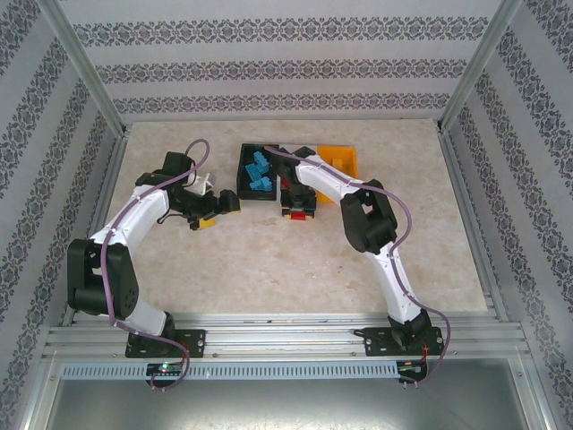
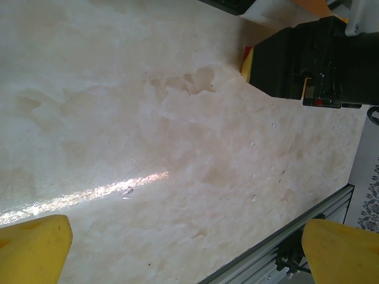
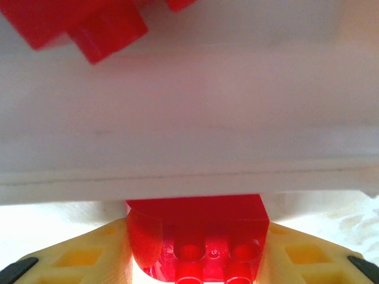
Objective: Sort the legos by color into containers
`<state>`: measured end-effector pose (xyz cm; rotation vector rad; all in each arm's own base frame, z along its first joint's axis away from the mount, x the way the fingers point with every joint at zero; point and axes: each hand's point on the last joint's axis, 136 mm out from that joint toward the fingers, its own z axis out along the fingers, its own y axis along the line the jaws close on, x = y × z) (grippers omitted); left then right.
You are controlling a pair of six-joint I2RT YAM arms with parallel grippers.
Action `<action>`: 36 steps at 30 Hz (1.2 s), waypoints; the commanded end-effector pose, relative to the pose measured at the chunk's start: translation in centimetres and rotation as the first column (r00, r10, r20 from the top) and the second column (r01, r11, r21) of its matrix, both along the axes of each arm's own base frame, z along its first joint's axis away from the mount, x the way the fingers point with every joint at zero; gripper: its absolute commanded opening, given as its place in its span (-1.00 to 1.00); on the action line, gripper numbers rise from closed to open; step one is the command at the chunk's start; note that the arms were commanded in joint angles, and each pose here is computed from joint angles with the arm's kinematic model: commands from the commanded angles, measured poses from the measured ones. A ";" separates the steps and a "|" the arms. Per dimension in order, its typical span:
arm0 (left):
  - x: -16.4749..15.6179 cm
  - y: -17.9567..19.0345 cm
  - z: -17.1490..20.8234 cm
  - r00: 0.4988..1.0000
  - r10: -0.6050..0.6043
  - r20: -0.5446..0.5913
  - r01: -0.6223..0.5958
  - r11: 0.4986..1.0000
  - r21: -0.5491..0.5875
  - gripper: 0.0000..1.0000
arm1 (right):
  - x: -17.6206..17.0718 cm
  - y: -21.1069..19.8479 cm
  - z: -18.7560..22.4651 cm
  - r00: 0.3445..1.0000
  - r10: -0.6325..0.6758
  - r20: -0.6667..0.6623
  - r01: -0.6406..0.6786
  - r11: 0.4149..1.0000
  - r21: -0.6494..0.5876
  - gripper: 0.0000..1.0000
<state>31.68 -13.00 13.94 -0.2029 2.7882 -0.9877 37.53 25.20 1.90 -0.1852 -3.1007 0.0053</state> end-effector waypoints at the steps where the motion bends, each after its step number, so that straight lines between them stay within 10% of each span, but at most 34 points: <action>1: 0.3 0.4 0.2 1.000 -0.001 0.017 0.001 1.000 0.007 1.00 | -0.6 -1.1 1.2 1.000 -0.024 0.014 0.024 1.000 -0.012 -0.08; 11: 0.1 0.4 0.3 1.000 0.003 0.021 -0.003 1.000 0.006 1.00 | -3.8 0.5 4.6 0.995 -0.086 0.060 0.073 0.978 0.194 -0.09; 20: 0.1 0.1 0.4 1.000 0.010 0.014 -0.010 1.000 -0.020 1.00 | -4.7 1.8 5.6 0.949 -0.314 -0.006 0.274 0.819 0.505 -0.08; 36: -0.5 0.6 0.8 0.999 0.005 0.032 -0.005 1.000 0.012 1.00 | 9.3 -0.8 11.1 0.913 -0.393 0.106 0.270 0.779 0.566 -0.06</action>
